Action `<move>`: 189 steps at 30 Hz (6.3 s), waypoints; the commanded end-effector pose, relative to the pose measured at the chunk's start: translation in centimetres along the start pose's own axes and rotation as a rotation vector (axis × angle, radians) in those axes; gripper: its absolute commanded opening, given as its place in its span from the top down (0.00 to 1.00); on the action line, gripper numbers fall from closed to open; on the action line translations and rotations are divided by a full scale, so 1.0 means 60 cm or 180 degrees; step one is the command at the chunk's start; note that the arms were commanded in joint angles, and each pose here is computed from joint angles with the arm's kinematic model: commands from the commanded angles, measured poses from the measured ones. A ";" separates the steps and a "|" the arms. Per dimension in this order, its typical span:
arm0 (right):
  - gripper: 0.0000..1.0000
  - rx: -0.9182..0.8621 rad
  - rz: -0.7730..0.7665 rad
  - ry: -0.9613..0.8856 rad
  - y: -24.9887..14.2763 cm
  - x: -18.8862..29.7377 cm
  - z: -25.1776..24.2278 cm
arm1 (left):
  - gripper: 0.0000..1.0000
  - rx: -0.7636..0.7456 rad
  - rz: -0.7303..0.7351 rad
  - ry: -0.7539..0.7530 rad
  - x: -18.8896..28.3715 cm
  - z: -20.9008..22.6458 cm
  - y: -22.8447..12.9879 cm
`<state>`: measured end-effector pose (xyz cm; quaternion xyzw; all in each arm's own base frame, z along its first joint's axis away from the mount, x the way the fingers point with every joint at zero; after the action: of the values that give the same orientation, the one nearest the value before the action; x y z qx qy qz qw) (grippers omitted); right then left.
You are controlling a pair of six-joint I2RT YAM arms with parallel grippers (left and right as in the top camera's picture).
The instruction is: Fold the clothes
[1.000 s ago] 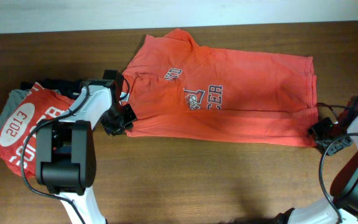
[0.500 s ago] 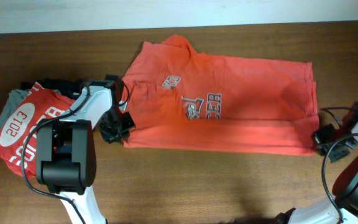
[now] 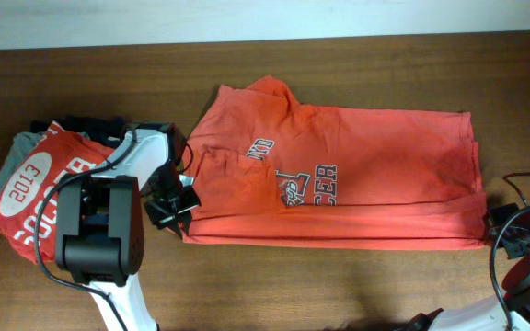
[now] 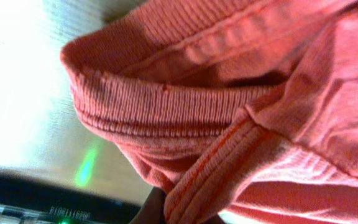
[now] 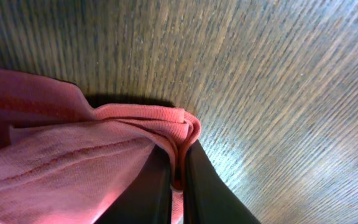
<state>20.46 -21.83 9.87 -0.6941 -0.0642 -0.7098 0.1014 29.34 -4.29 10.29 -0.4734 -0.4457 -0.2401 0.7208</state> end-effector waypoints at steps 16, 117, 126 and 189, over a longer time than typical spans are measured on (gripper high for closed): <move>0.73 0.0004 0.0002 -0.0061 -0.009 0.019 0.004 | 0.90 -0.0272 0.0100 0.0230 -0.025 -0.056 -0.045; 0.40 0.3165 -0.0035 0.2292 -0.147 0.245 0.223 | 1.00 -0.3049 -0.3209 -0.1576 0.311 -0.254 0.178; 0.40 0.3188 -0.0107 0.2315 -0.144 0.247 0.227 | 1.00 -0.3121 -0.1999 -0.1186 0.240 -0.241 0.110; 0.39 0.3209 -0.0175 0.2342 -0.140 0.248 0.230 | 0.99 -0.3708 -0.2989 -0.0847 0.194 -0.389 0.173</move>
<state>31.78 -11.38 24.76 -0.2768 -0.3544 -0.7899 0.4170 51.76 -19.28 10.16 -0.5763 -0.4768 -0.6483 0.1422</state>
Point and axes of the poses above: each gripper's point midway between its finger pads, its own x axis back along the fingers, its own z axis along the line the jaws close on, y = z × x, the point moved 10 cm from there along x, back along the fingers, and after that the axes turned 1 degree about x, right-handed, at the moved point
